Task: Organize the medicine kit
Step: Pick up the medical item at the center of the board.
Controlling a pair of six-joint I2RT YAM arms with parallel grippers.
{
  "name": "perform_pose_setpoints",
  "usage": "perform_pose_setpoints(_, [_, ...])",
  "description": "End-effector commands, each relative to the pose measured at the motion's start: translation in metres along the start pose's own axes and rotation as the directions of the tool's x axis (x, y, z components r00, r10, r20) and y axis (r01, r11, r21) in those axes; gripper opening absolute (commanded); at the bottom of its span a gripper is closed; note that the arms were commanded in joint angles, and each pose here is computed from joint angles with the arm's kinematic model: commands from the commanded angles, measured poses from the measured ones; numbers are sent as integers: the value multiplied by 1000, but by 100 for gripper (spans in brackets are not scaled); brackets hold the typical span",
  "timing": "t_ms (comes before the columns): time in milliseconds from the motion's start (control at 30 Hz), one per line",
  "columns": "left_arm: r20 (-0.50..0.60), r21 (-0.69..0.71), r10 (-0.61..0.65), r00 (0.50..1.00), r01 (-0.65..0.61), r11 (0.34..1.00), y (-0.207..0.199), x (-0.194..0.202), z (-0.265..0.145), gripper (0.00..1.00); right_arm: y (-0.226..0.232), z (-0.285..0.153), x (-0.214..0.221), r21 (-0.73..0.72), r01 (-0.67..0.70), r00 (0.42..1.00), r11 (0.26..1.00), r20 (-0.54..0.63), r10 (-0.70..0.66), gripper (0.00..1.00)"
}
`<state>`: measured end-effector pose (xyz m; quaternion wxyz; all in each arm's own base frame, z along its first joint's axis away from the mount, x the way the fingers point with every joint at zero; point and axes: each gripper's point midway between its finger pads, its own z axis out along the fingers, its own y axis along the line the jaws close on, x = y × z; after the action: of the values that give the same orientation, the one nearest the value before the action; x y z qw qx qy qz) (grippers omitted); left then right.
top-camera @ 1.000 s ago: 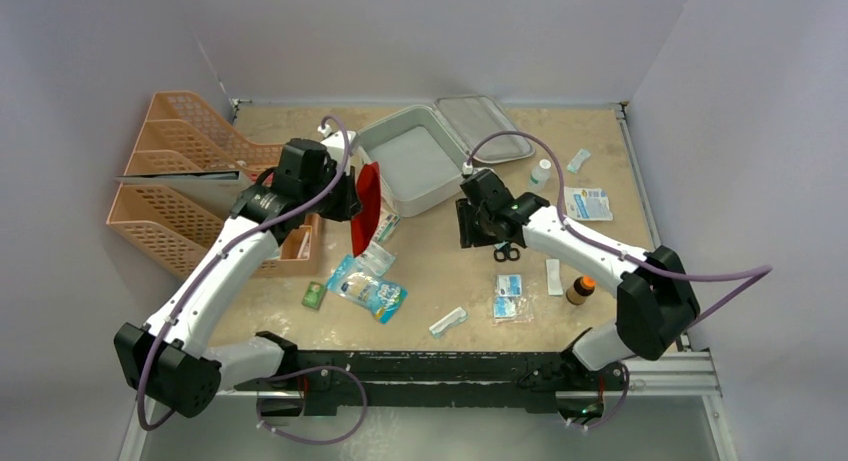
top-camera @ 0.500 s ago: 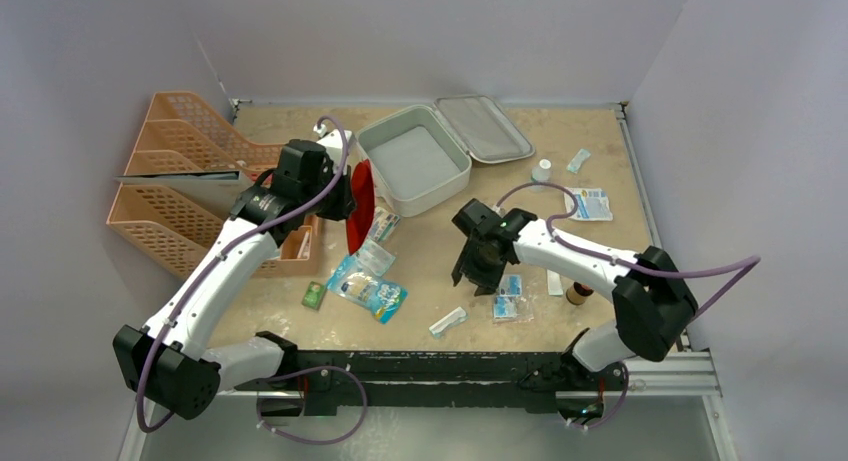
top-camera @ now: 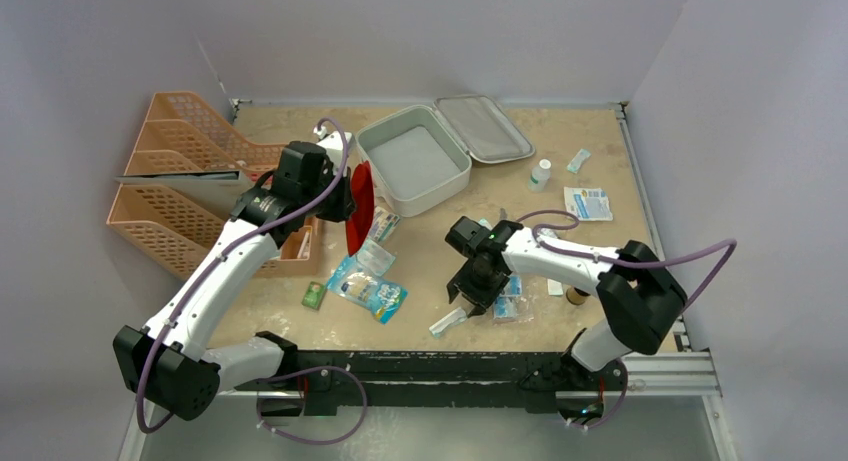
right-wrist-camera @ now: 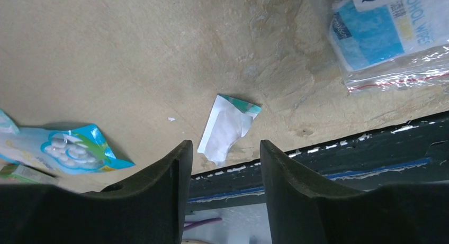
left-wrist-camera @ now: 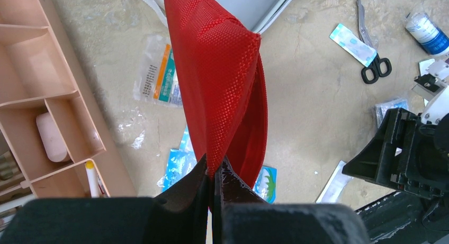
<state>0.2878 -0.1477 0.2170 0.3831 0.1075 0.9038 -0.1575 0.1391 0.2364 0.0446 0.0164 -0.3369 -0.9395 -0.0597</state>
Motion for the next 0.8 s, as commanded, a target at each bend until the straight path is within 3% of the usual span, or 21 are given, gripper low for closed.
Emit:
perform_pose_setpoints(0, [61, 2, 12, 998, -12, 1000, -1, -12, -6, 0, -6, 8, 6, 47, -68, 998, 997, -17, 68, 52])
perform_pose_setpoints(533, [56, 2, 12, 998, -12, 1000, 0, -11, -4, 0, -8, 25, 7, 75, -87, 996, 993, -19, 89, 51])
perform_pose_setpoints(767, [57, 6, 12, 998, -12, 1000, -1, -11, -4, 0, -13, 31, 4, 94, -97, 995, 991, -2, 98, 43])
